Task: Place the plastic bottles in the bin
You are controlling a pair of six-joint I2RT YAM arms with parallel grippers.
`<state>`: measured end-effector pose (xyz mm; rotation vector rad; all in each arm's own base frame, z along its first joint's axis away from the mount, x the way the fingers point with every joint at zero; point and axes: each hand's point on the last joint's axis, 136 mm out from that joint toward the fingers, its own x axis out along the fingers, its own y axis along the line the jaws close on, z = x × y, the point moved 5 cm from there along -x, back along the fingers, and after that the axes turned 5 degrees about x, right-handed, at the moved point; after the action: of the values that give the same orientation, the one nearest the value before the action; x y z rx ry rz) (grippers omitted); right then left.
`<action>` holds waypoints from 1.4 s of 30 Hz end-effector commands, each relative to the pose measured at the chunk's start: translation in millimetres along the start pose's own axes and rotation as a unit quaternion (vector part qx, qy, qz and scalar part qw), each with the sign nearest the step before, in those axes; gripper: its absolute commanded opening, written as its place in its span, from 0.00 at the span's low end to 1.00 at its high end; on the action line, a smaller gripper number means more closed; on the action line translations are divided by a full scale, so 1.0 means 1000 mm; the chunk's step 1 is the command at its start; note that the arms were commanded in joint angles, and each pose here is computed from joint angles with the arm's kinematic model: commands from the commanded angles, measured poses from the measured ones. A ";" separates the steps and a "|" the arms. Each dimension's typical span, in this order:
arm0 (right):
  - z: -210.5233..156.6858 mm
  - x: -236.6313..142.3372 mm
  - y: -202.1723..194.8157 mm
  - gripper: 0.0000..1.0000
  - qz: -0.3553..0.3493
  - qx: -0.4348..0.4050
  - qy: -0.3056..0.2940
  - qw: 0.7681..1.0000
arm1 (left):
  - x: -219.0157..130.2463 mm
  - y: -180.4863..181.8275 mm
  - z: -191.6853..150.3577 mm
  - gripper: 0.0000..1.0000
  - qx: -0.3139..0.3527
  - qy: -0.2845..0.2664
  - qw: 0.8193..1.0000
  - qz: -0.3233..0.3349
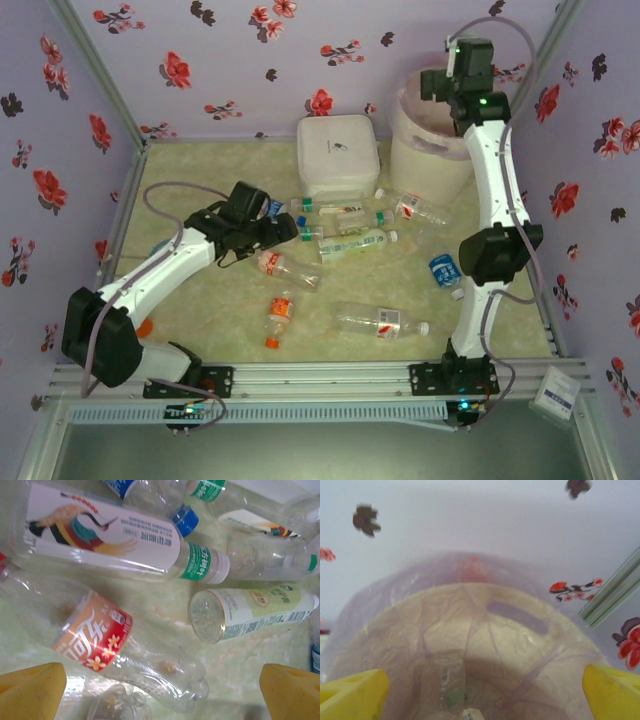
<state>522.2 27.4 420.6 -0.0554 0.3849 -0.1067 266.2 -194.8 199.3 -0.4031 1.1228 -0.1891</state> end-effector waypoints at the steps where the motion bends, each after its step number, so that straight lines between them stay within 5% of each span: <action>1: 0.005 -0.020 -0.010 1.00 -0.015 0.025 0.007 1.000 | 0.009 -0.004 -0.018 1.00 -0.035 0.030 0.998 0.034; 7: 0.008 -0.062 -0.006 1.00 0.026 0.052 0.018 0.998 | 0.026 0.000 -0.041 1.00 -0.100 0.053 0.992 0.060; 16: -0.036 -0.106 0.022 1.00 0.138 0.083 0.097 0.982 | 0.050 0.019 -0.050 0.98 -0.148 0.032 0.983 0.101; 26: -0.068 -0.145 0.023 0.99 0.166 0.095 0.105 0.976 | 0.093 0.016 -0.045 0.92 -0.161 0.020 0.980 0.112; 42: -0.096 -0.187 0.015 0.99 0.177 0.115 0.104 0.972 | 0.073 -0.015 -0.005 0.55 -0.109 -0.018 0.987 0.120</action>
<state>322.6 54.8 391.5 0.2037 0.6194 0.1575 292.1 -239.1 124.6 -0.5209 1.1869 0.1503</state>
